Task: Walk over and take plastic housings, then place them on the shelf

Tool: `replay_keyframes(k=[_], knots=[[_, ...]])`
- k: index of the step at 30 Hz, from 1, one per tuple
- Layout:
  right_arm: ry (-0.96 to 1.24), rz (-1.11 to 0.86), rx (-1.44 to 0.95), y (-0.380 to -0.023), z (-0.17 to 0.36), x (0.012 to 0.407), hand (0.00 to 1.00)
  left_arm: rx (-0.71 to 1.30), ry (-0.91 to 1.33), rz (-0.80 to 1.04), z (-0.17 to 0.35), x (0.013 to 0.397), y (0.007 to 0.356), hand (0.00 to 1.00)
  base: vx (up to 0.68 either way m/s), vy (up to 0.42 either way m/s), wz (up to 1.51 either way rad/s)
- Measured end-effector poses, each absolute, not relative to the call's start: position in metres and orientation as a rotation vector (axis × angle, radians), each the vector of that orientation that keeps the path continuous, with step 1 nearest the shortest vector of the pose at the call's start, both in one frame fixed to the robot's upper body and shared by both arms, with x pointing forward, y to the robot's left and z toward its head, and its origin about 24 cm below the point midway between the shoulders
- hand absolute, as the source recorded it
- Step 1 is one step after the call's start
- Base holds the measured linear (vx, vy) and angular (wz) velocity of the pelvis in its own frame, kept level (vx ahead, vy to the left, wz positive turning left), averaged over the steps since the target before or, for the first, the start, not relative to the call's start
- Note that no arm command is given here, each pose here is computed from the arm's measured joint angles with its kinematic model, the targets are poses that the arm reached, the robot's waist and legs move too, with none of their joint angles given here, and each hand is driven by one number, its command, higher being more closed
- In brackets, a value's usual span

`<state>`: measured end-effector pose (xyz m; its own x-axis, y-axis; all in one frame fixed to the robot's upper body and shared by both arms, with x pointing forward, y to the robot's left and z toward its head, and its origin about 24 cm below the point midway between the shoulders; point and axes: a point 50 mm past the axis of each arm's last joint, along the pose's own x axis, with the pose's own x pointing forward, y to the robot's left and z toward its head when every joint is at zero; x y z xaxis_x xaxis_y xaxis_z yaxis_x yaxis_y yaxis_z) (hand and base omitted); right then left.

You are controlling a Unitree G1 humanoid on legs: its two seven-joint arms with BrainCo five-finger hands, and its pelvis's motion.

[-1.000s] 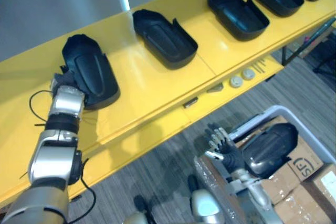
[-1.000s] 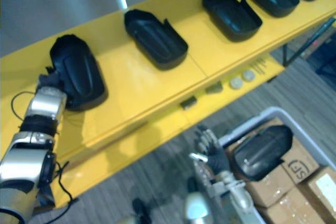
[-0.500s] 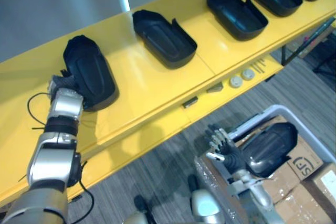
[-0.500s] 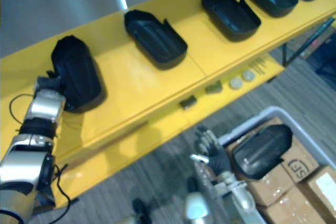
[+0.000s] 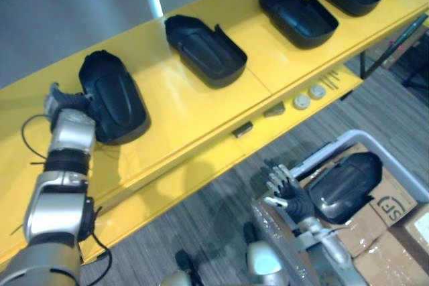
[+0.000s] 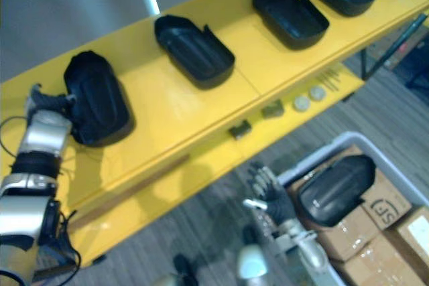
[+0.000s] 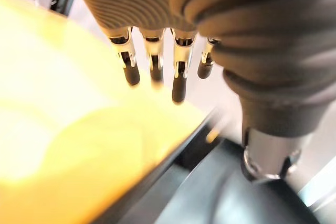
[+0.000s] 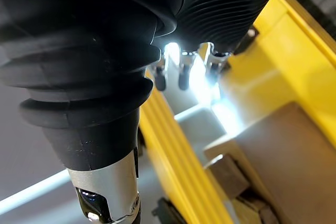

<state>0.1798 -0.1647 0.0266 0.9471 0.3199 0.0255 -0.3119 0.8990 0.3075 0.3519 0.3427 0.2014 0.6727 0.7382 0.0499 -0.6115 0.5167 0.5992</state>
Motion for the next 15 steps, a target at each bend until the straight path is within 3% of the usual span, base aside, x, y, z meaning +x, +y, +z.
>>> replay_keyframes(k=[10, 15], knots=[[0.036, 0.358, 0.330, -0.163, 0.028, 0.160, 0.00, 0.546, -0.022, 0.957, 0.234, 0.334, 0.356, 0.00, 0.00, 0.000, 0.02], [0.045, 0.316, 0.335, -0.166, 0.023, 0.149, 0.00, 0.468, -0.276, 1.060, 0.259, 0.325, 0.350, 0.00, -0.02, -0.007, 0.07]])
